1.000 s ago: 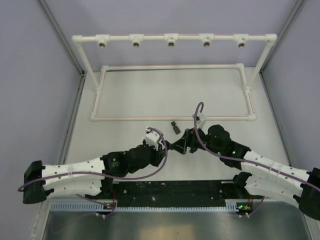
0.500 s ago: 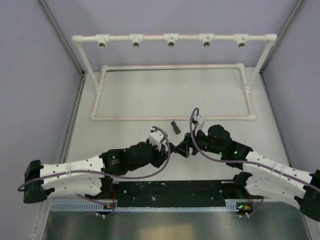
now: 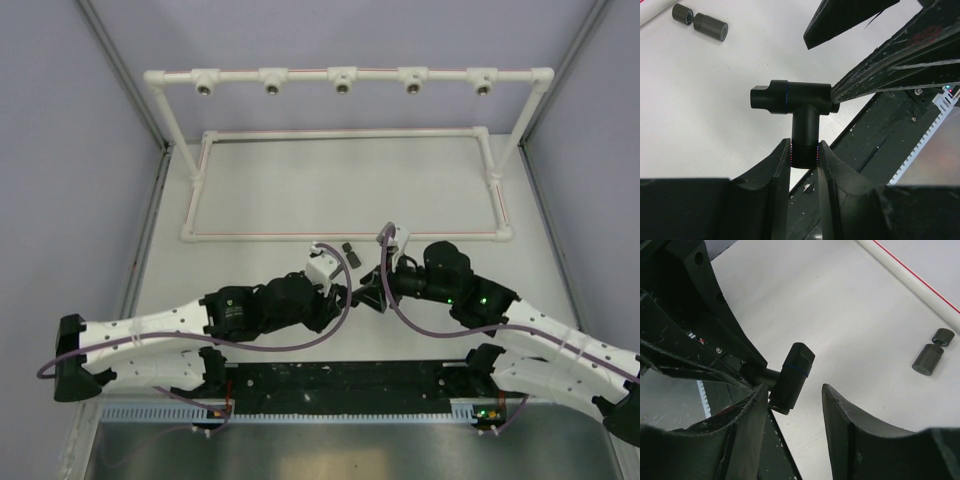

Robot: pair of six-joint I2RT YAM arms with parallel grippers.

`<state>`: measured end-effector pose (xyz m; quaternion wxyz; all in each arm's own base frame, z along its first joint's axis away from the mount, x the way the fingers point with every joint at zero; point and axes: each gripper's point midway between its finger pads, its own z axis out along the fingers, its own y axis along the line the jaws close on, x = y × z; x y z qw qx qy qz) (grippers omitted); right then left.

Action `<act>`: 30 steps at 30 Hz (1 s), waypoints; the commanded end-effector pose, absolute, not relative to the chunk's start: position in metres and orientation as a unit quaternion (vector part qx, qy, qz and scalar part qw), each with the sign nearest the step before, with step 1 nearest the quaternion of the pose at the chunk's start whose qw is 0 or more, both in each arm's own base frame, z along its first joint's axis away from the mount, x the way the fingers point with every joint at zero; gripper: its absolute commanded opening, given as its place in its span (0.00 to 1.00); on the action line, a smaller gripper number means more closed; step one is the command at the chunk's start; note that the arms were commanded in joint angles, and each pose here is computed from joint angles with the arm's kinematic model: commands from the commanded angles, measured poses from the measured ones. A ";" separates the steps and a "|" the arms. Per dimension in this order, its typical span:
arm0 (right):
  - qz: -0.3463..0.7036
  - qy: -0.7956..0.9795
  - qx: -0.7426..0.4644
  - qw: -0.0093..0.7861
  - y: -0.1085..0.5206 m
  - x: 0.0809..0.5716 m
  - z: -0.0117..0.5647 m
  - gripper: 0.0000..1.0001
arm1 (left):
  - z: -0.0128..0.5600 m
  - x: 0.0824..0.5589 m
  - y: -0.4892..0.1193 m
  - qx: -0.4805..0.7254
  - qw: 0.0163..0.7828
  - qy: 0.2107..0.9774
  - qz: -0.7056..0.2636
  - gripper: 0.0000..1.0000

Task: Install the water faucets
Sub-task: Pick up the water faucet from the center of the board.

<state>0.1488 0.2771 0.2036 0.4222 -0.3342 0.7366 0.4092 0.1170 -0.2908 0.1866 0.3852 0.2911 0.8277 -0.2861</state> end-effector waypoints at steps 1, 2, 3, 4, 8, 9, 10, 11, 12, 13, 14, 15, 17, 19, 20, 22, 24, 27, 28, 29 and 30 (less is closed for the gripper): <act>0.406 0.719 -0.355 0.439 0.280 0.149 0.226 0.47 | 0.212 0.120 -0.300 0.280 0.398 0.818 -0.305 0.00; 0.407 0.719 -0.356 0.437 0.281 0.148 0.226 0.47 | 0.213 0.119 -0.300 0.280 0.398 0.818 -0.307 0.00; 0.407 0.721 -0.357 0.433 0.281 0.148 0.223 0.47 | 0.213 0.119 -0.301 0.279 0.398 0.818 -0.308 0.00; 0.410 0.721 -0.358 0.429 0.283 0.146 0.223 0.48 | 0.212 0.120 -0.301 0.278 0.398 0.819 -0.307 0.00; 0.408 0.727 -0.362 0.416 0.285 0.143 0.215 0.52 | 0.213 0.121 -0.300 0.274 0.401 0.820 -0.304 0.00; 0.408 0.730 -0.362 0.411 0.286 0.142 0.212 0.53 | 0.214 0.122 -0.299 0.273 0.403 0.819 -0.304 0.00; 0.407 0.732 -0.363 0.409 0.287 0.142 0.211 0.53 | 0.215 0.122 -0.299 0.272 0.404 0.818 -0.305 0.00; 0.407 0.735 -0.363 0.404 0.288 0.141 0.209 0.53 | 0.216 0.122 -0.299 0.270 0.405 0.819 -0.305 0.00; 0.406 0.736 -0.364 0.400 0.289 0.141 0.206 0.53 | 0.216 0.123 -0.298 0.268 0.407 0.819 -0.303 0.00; 0.406 0.737 -0.364 0.399 0.290 0.141 0.205 0.53 | 0.217 0.123 -0.298 0.268 0.408 0.818 -0.305 0.00; 0.405 0.739 -0.365 0.395 0.292 0.140 0.202 0.53 | 0.218 0.123 -0.298 0.268 0.409 0.817 -0.305 0.00; 0.404 0.741 -0.364 0.393 0.292 0.141 0.200 0.53 | 0.218 0.123 -0.299 0.269 0.408 0.817 -0.305 0.00; 0.405 0.742 -0.366 0.390 0.295 0.141 0.199 0.51 | 0.218 0.123 -0.299 0.270 0.407 0.817 -0.306 0.00; 0.405 0.742 -0.367 0.389 0.296 0.141 0.199 0.50 | 0.219 0.123 -0.300 0.270 0.408 0.816 -0.308 0.00; 0.404 0.742 -0.366 0.391 0.296 0.142 0.199 0.49 | 0.218 0.122 -0.301 0.271 0.406 0.817 -0.308 0.00; 0.403 0.742 -0.366 0.391 0.297 0.143 0.198 0.46 | 0.218 0.122 -0.303 0.272 0.405 0.816 -0.310 0.00; 0.402 0.742 -0.364 0.394 0.297 0.144 0.199 0.44 | 0.219 0.121 -0.304 0.273 0.404 0.815 -0.313 0.00; 0.404 0.741 -0.364 0.394 0.298 0.144 0.198 0.43 | 0.217 0.120 -0.306 0.275 0.400 0.815 -0.315 0.00; 0.405 0.741 -0.362 0.394 0.299 0.144 0.198 0.43 | 0.217 0.120 -0.307 0.276 0.400 0.815 -0.316 0.00; 0.405 0.742 -0.361 0.394 0.298 0.144 0.197 0.43 | 0.217 0.120 -0.307 0.276 0.400 0.815 -0.317 0.00; 0.406 0.742 -0.361 0.393 0.299 0.144 0.196 0.44 | 0.217 0.120 -0.307 0.276 0.400 0.814 -0.318 0.00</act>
